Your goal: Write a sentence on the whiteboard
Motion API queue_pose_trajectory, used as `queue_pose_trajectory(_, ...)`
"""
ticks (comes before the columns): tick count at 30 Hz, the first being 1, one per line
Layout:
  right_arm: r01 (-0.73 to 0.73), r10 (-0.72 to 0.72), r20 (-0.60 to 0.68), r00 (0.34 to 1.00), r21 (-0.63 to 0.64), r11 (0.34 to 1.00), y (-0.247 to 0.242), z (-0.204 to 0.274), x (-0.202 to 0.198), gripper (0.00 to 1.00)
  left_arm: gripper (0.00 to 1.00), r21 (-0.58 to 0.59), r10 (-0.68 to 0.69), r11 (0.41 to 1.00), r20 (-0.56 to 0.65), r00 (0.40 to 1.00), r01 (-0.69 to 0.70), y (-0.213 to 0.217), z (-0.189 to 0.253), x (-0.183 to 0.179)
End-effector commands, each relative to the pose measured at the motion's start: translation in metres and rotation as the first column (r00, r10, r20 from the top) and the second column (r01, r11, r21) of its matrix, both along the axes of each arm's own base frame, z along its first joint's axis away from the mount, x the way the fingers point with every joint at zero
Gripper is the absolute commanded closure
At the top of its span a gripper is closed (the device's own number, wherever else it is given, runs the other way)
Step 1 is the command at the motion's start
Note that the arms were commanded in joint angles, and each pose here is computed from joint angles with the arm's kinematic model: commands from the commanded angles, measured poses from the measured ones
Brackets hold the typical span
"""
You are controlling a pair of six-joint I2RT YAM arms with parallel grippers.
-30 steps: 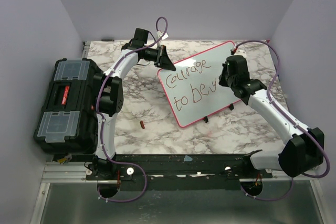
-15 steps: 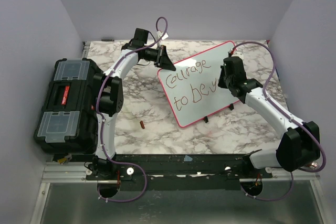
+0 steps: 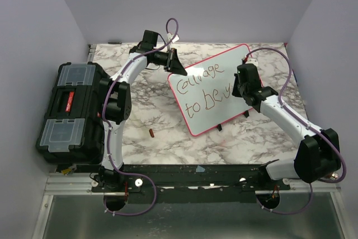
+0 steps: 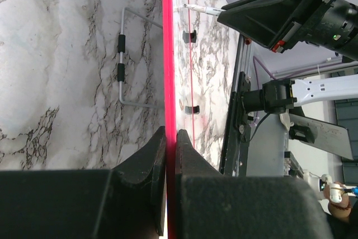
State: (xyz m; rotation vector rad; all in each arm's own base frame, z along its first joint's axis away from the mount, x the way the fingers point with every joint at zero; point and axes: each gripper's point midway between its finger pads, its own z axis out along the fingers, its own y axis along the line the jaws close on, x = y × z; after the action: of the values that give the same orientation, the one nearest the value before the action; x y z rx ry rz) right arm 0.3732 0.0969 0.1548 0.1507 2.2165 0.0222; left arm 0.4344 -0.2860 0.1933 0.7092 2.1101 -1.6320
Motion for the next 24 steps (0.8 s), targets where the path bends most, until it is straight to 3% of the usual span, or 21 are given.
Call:
queue_pose_trajectory(1, -0.007, 0.006, -0.039, 0.999, -0.011, 1.000, -0.005, -0.016, -0.011, 0.99, 1.00, -0.027, -0.015, 0.999, 0.188, 0.982, 0.021, 0.005, 0.015, 0.010)
queue_pose_trajectory(24, 0.031, -0.033, -0.023, 0.999, -0.048, 0.998, -0.007, -0.006, 0.013, 0.99, 1.00, -0.030, -0.017, 0.999, 0.189, 0.982, 0.023, 0.004, 0.016, 0.010)
